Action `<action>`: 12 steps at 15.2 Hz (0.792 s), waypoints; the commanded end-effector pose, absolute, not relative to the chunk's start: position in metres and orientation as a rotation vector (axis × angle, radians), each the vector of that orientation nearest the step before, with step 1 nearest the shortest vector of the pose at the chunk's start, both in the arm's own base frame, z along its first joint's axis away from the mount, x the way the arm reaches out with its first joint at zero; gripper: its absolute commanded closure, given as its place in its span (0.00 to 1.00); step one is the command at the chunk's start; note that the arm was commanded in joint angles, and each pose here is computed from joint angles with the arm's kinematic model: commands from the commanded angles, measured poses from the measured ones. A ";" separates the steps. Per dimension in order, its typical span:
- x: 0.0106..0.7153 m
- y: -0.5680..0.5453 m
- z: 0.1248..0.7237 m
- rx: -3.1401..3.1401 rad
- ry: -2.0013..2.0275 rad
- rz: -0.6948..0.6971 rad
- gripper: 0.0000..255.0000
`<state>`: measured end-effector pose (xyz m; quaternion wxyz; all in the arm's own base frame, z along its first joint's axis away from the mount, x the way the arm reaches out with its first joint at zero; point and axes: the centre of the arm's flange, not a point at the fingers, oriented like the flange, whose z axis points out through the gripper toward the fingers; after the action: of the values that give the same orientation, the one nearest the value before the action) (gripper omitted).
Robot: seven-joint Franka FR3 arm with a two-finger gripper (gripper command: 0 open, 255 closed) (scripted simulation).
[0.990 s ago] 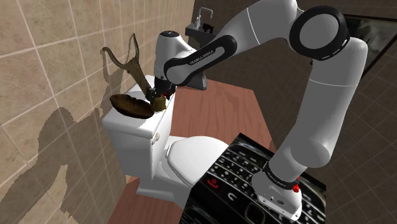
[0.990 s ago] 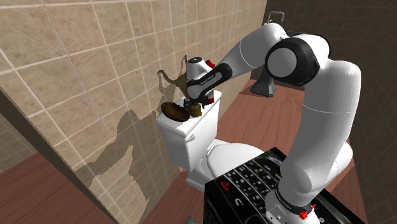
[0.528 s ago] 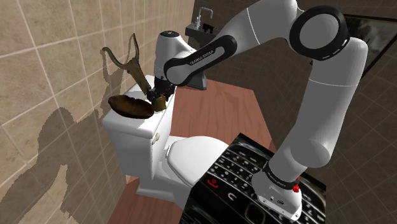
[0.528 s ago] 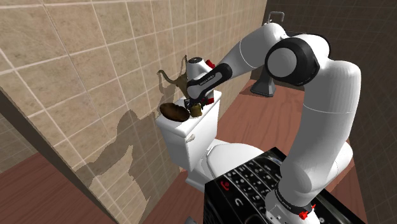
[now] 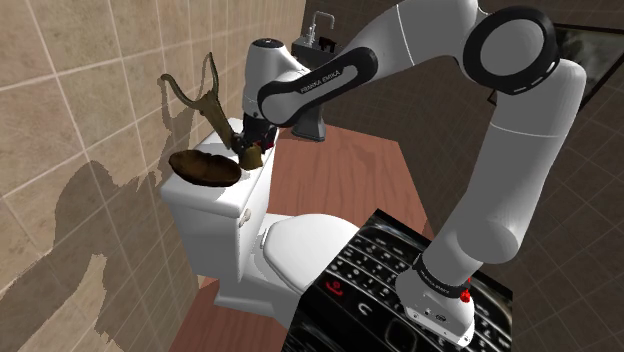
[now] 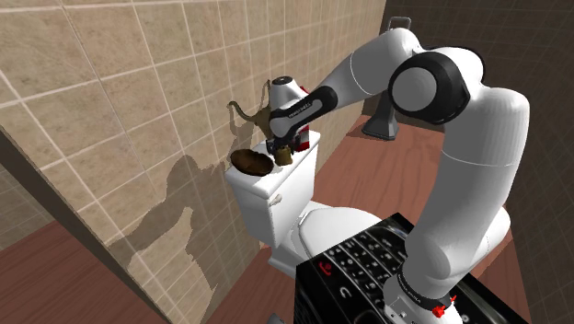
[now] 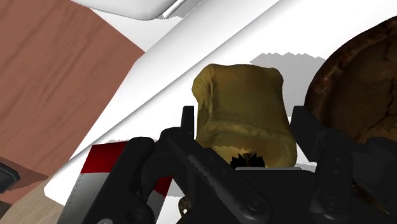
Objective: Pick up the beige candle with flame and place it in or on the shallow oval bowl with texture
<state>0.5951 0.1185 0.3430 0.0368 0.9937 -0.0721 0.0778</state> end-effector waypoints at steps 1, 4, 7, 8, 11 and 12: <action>0.596 0.118 0.353 3.051 -0.221 0.239 1.00; 0.596 0.118 0.369 3.051 -0.221 0.239 1.00; 0.596 0.118 0.385 3.051 -0.221 0.239 1.00; 0.596 0.118 0.390 3.051 -0.221 0.239 1.00; 0.596 0.118 0.406 3.051 -0.221 0.239 1.00; 0.596 0.118 0.411 3.051 -0.221 0.239 1.00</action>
<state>0.5969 0.1181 0.4061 0.0369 0.9937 -0.0721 0.0779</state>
